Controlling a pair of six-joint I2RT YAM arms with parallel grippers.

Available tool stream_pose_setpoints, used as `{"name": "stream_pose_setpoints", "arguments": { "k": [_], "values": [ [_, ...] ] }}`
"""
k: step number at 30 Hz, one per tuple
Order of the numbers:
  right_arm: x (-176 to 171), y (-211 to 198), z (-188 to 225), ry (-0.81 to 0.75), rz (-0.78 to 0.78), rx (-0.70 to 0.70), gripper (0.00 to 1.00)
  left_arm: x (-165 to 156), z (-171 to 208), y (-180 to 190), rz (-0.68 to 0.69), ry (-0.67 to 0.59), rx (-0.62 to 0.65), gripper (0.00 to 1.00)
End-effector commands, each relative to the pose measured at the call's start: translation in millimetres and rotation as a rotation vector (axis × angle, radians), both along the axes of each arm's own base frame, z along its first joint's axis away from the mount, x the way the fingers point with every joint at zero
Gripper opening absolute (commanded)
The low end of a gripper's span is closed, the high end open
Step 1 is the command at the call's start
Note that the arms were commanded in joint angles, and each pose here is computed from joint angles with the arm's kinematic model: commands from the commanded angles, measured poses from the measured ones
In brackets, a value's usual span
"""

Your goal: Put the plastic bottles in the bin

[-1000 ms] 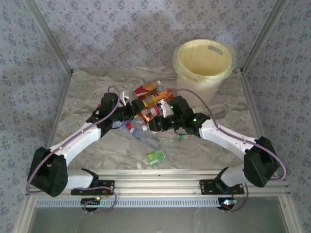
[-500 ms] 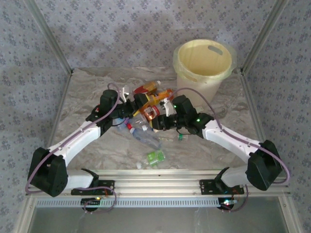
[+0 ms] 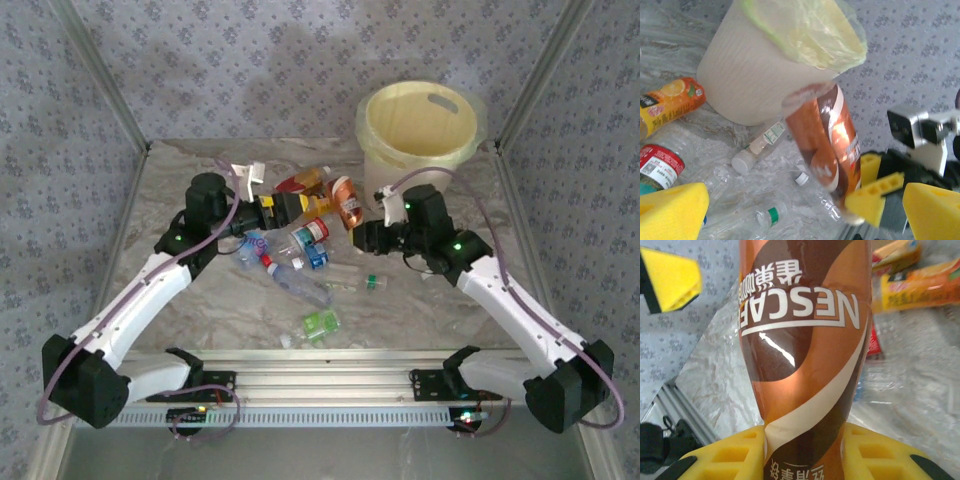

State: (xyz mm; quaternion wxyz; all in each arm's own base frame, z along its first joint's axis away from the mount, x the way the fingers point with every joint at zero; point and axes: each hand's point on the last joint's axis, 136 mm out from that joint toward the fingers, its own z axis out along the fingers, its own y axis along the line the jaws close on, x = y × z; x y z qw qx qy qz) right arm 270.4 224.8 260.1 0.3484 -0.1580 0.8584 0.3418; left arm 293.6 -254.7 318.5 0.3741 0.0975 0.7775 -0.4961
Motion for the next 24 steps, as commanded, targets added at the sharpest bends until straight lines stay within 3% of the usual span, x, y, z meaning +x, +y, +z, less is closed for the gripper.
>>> {"name": "stream_pose_setpoints", "arguments": {
  "k": [1, 5, 11, 17, 24],
  "values": [
    [5.0, -19.7, 28.0, -0.078, -0.032, -0.045, 0.3, -20.2, 28.0, -8.8, -0.108, -0.158, 0.043, 1.0],
    [14.7, -33.4, 49.1, -0.14, -0.084, -0.031, 0.31, -20.3, 40.0, -16.0, -0.13, -0.174, 0.037, 1.0],
    [47.1, -60.9, 87.7, -0.222, -0.217, -0.088, 0.32, -28.0, 30.7, -13.6, -0.126, -0.215, 0.124, 1.0],
    [85.8, -93.3, 113.8, -0.282, -0.36, -0.118, 0.32, -40.5, 19.1, -4.5, -0.16, -0.226, 0.279, 1.0],
    [131.5, -120.1, 132.0, -0.31, -0.446, -0.157, 0.32, -58.0, 20.8, 5.8, -0.188, -0.356, 0.318, 1.0]
  ]
}}
